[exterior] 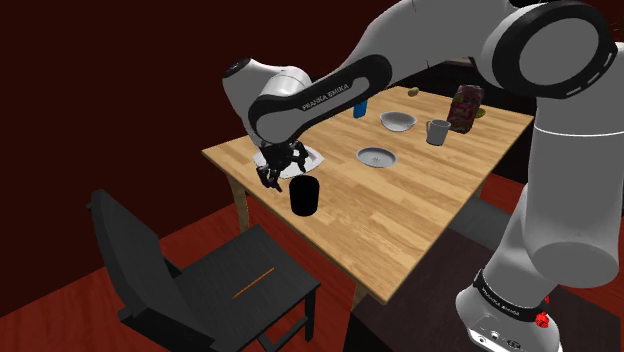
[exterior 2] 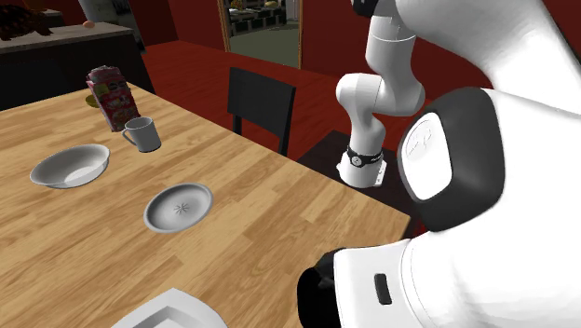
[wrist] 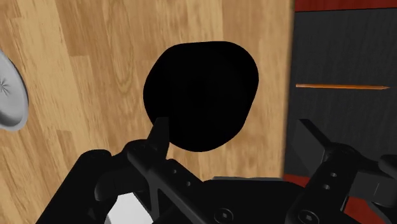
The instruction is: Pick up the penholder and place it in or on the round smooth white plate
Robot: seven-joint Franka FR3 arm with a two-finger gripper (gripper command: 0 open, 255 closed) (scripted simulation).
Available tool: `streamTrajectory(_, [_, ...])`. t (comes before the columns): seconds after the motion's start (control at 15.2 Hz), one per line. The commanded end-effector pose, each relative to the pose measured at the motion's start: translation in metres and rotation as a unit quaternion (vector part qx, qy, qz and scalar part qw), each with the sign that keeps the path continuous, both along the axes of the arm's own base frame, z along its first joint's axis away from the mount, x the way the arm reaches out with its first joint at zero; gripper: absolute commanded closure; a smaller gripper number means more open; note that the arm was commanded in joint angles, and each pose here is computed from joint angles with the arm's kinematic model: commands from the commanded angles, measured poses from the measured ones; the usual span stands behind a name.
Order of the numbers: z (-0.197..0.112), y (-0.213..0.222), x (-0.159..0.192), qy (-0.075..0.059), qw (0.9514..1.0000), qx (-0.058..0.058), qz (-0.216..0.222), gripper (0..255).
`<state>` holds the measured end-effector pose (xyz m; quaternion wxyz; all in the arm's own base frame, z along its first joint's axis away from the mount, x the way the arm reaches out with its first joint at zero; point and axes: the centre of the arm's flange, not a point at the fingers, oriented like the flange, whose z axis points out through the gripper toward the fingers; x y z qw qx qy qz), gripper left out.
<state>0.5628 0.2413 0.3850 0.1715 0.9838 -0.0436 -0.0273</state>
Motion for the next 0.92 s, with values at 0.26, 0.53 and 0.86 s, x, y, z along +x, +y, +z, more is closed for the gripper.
streamTrajectory(0.26, [-0.027, -0.010, 0.000, 0.002, 0.9999, 0.002, -0.016, 0])
streamTrajectory(0.53, [-0.027, -0.010, 0.000, 0.002, 0.9999, 0.002, -0.016, 0])
streamTrajectory(0.86, [-0.026, -0.010, 0.000, 0.002, 0.9999, 0.002, -0.016, 255])
